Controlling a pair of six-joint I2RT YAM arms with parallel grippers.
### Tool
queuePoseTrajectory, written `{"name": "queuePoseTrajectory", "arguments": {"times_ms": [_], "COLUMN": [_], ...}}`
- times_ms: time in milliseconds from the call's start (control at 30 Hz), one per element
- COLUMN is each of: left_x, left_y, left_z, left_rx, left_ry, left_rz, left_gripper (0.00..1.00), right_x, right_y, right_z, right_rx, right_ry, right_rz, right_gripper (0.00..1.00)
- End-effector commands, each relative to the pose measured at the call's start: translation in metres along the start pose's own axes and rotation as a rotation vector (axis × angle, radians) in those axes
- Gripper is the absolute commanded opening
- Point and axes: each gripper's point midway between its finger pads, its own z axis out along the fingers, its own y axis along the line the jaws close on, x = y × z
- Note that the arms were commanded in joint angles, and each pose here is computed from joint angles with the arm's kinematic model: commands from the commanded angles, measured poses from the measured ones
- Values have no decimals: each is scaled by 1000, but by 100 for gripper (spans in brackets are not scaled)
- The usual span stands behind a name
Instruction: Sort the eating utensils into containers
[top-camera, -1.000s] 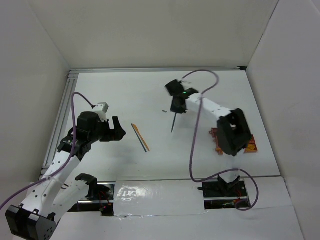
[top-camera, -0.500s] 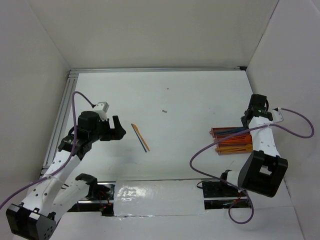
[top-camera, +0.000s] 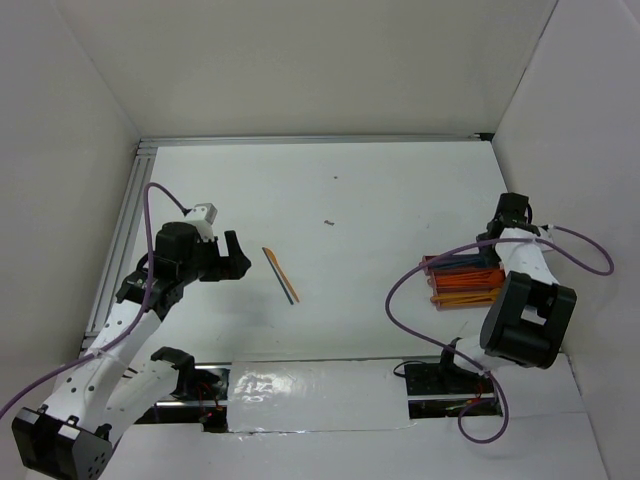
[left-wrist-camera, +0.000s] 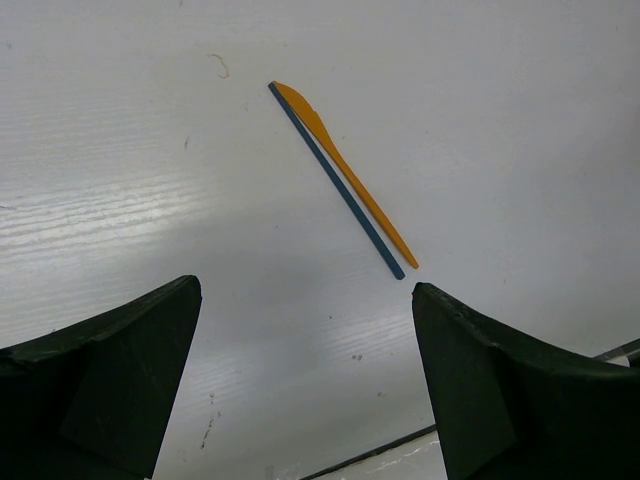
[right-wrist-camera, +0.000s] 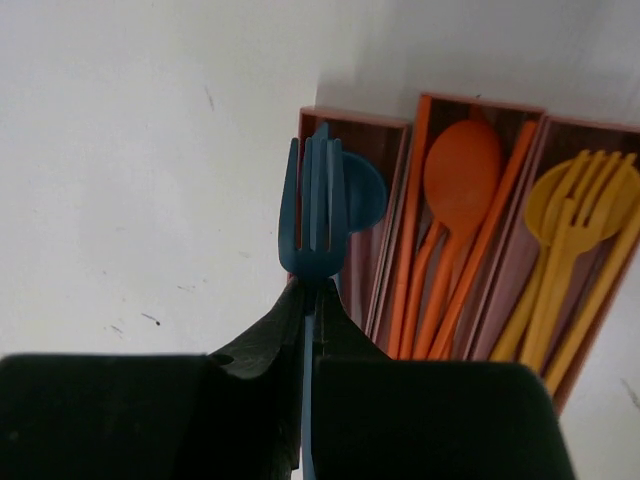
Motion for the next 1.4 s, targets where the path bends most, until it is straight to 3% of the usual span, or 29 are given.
{"name": "queuePoseTrajectory", "arguments": {"times_ms": [0, 833, 1367], "left_x": [-16, -13, -12], "left_y": [-4, -9, -10], "left_z": [-3, -1, -1], "left_rx": [14, 37, 44], "left_ry": [-61, -35, -32], "left_rz": [31, 17, 24], "left_gripper": [100, 100, 100], "right_x": [6, 15, 11], "right_y": [18, 14, 16], "right_z": [5, 28, 21], "right_rx": [-35, 15, 7], "right_ry": [-25, -58, -71], "right_rz": [10, 24, 29], "right_gripper": [0, 0, 40]}}
